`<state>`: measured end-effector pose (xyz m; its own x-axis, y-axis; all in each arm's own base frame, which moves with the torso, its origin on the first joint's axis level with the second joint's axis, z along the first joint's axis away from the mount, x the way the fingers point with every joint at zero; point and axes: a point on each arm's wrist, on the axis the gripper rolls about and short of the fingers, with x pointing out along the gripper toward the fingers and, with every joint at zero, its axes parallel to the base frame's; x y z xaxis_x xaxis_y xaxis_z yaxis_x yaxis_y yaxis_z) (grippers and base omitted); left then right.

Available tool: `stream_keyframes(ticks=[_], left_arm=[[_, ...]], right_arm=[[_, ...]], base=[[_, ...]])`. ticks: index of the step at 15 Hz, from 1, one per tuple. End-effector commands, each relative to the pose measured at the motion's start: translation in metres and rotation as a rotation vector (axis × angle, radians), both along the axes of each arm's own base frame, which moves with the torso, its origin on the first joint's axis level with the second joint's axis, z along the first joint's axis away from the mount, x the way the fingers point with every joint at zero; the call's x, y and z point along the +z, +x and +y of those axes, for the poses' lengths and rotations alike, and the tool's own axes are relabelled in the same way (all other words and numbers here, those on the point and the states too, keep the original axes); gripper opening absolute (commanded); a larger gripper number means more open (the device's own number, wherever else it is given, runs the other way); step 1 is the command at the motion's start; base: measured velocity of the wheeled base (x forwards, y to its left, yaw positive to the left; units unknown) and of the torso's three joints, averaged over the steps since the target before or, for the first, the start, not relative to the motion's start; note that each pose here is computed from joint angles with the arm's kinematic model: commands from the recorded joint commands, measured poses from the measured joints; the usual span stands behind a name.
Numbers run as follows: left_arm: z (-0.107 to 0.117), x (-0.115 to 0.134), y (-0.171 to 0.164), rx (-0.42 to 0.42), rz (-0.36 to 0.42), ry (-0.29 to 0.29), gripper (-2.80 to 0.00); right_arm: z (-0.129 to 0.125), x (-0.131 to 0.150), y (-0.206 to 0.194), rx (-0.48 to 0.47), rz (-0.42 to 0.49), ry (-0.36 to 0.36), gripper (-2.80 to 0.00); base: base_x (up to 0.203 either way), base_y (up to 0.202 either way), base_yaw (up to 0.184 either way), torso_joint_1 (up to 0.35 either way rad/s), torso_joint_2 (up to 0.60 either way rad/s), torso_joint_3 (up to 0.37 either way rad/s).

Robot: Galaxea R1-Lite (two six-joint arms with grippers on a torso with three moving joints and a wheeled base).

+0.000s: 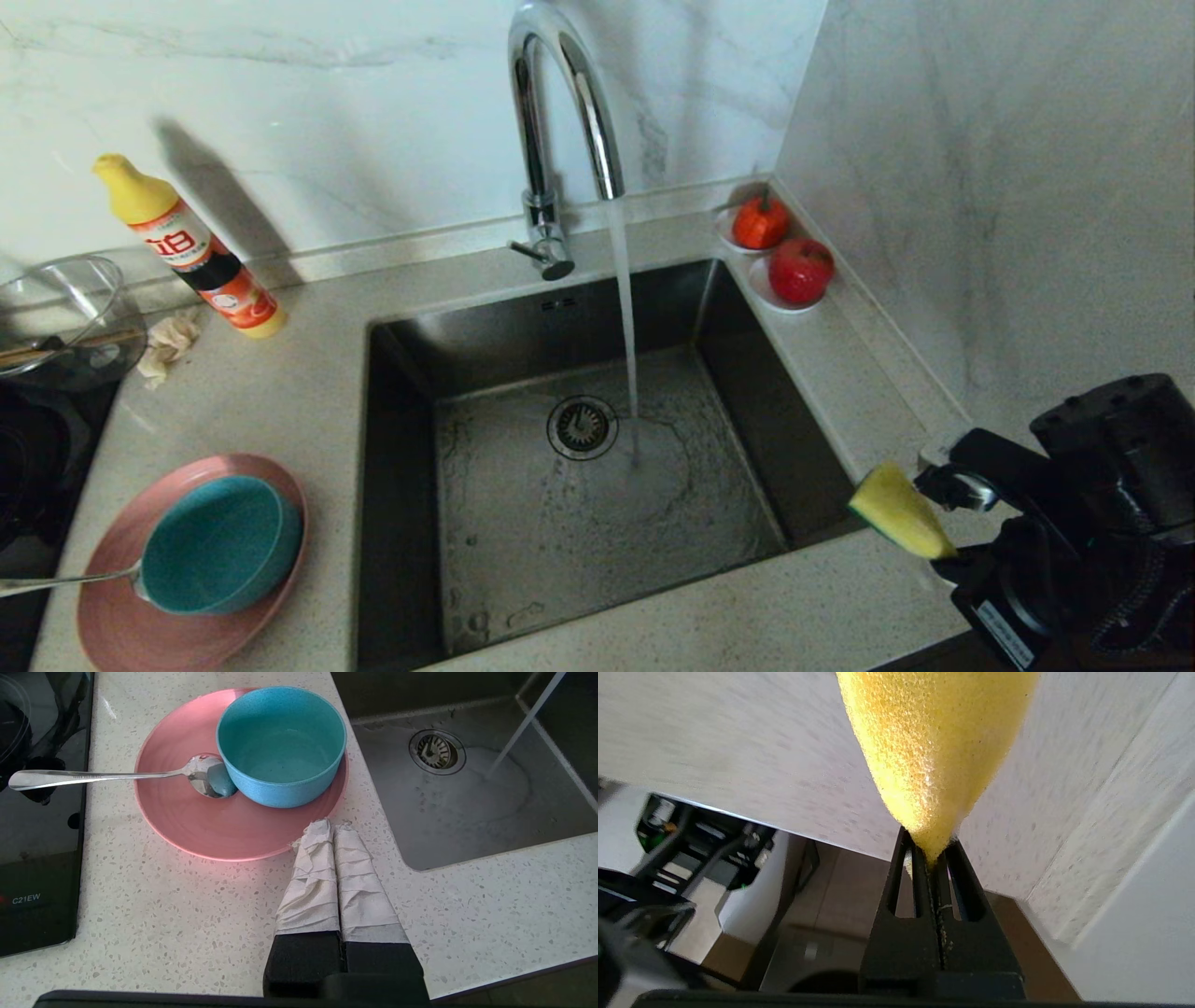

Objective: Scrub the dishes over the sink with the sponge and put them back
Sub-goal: Rinse the spoon

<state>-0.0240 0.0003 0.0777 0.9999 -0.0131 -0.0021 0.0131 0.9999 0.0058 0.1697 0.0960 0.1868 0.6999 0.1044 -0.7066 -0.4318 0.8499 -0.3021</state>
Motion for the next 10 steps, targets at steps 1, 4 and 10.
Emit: stream_keyframes(ticks=[1, 4, 10], left_arm=[[0.0, 0.0, 0.0, 0.001, -0.002, 0.0, -2.8], [0.0, 0.0, 0.0, 0.001, -0.001, 0.0, -2.8], [0.0, 0.0, 0.0, 0.001, -0.002, 0.0, -2.8]], right_arm=[[0.005, 0.021, -0.012, 0.058, -0.062, 0.033, -2.8], [0.023, 0.029, -0.017, 0.149, -0.07, 0.039, -2.8], [0.043, 0.032, -0.026, 0.237, -0.072, 0.031, -2.8]], base=[[0.0, 0.0, 0.0, 0.0, 0.0, 0.0], [0.0, 0.0, 0.0, 0.0, 0.0, 0.0], [0.0, 0.0, 0.0, 0.0, 0.0, 0.0]])
